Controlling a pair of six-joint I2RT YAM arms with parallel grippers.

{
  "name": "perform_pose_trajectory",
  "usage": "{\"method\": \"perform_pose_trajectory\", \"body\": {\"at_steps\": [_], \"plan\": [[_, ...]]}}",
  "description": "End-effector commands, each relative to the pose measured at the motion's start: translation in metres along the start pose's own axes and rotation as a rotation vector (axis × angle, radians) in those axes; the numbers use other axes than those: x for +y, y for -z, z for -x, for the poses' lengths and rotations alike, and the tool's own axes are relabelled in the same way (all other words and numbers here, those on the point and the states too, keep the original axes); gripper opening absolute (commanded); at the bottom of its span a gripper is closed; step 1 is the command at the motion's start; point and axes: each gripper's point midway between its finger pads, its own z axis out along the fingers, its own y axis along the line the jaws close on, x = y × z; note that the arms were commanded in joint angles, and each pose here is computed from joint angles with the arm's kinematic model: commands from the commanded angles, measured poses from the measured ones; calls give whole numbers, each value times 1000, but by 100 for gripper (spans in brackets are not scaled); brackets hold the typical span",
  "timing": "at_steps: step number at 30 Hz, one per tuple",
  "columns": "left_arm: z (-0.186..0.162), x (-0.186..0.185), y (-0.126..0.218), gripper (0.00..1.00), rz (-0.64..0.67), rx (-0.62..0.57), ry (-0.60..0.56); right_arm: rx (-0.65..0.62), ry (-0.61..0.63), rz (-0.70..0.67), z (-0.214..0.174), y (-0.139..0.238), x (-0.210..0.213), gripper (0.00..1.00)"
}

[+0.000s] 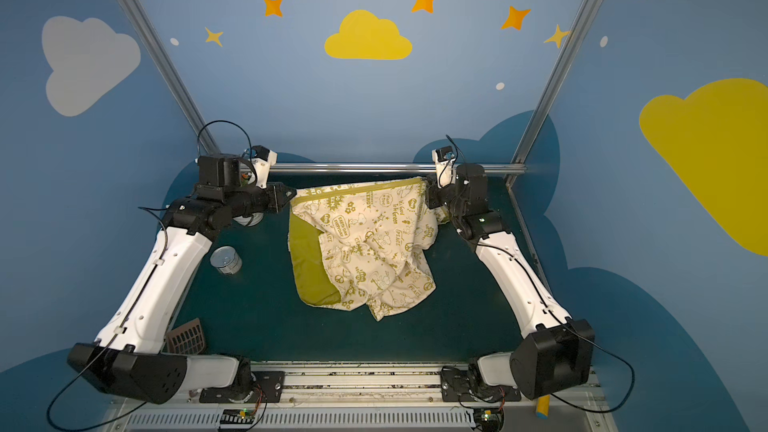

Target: Zip up the jacket

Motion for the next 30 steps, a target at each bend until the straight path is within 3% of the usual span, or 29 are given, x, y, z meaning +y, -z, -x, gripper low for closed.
{"method": "perform_pose_trajectory", "body": {"at_steps": [1, 4, 10, 13, 17, 21, 24, 30], "plan": [[11, 42, 20, 4, 154, -14, -16, 8, -76, -190, -4, 3, -62, 0], [34, 61, 31, 4, 140, -45, 55, 10, -221, -213, -2, 9, -91, 0], [65, 72, 38, 4, 179, -68, 57, 8, -251, -251, 7, 19, -100, 0], [64, 67, 30, 4, 124, -87, 85, 24, -282, -273, 1, 25, -101, 0], [14, 76, 4, 4, 101, 4, 138, 90, -346, -334, -35, 35, -100, 0], [-44, 98, -7, 4, 153, 70, 189, 215, -380, -454, -98, 47, -109, 0], [-80, 100, -18, 4, 121, 132, 258, 304, -418, -490, -137, 52, -108, 0], [-126, 106, -26, 4, 127, 193, 324, 392, -499, -533, -191, 66, -101, 0]]}}
